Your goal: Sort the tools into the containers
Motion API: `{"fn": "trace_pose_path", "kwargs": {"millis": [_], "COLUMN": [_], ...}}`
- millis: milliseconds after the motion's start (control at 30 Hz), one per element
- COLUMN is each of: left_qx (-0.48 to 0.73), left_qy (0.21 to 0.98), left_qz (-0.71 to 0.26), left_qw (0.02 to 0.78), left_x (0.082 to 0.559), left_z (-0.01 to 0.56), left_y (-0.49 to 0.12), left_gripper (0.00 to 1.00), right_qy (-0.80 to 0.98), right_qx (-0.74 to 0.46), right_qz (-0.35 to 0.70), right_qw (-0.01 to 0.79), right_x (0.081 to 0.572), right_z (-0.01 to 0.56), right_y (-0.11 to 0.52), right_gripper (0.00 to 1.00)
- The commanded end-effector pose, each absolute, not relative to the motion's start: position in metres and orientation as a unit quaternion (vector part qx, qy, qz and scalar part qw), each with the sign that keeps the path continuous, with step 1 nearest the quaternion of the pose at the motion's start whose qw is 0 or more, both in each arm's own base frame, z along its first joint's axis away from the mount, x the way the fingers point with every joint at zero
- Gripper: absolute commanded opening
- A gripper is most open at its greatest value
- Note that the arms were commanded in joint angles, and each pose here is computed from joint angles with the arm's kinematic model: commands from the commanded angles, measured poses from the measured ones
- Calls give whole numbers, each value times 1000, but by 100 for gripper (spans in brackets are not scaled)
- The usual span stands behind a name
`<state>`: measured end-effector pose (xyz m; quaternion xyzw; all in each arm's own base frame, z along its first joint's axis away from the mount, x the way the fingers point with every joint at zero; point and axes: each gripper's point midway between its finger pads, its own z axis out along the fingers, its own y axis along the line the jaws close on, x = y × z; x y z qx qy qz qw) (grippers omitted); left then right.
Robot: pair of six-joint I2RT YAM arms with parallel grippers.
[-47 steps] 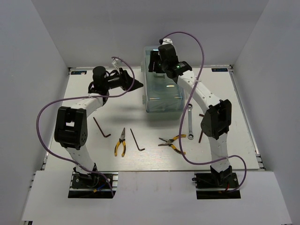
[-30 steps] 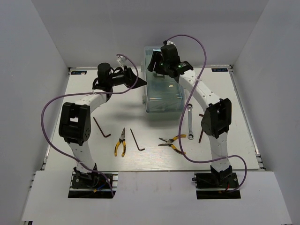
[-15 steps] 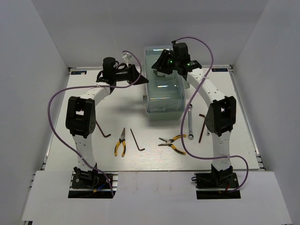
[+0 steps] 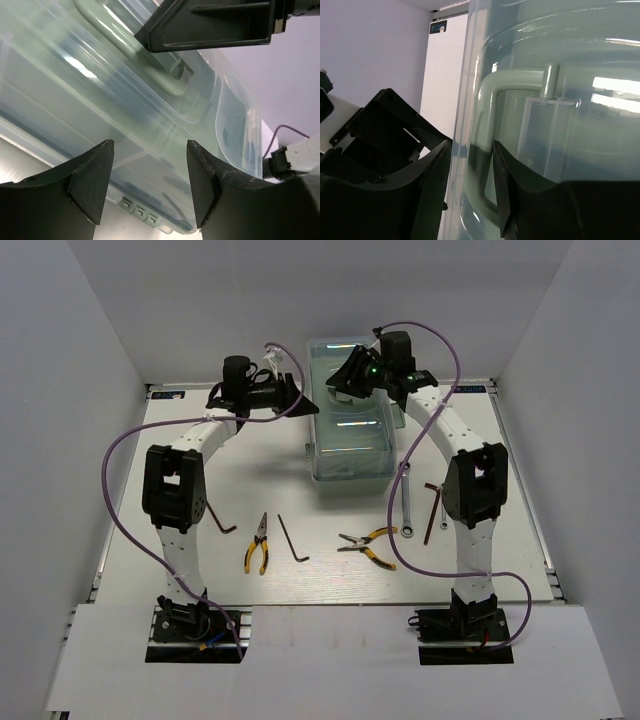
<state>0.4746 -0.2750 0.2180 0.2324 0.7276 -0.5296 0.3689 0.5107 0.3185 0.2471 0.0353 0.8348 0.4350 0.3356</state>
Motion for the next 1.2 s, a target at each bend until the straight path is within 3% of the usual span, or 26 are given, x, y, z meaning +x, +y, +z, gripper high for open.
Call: {"fn": "trace_pose_path", "kwargs": {"millis": [0, 467, 1167], "left_qx": [253, 251, 242], "left_qy": [714, 697, 716], "left_qz": [-498, -435, -467], "left_qw": [422, 513, 459], "left_x": [476, 477, 493], "left_z": [257, 332, 290], "left_y": [-281, -268, -303], "left_gripper": [70, 73, 71], "right_qy": [822, 810, 798], "right_qx": [16, 33, 41], "right_qz": [473, 492, 513], "right_qw": [316, 317, 313], "right_x": [491, 498, 501], "right_z": [266, 277, 285], "right_y": [328, 314, 310], "right_gripper": [45, 44, 44]}}
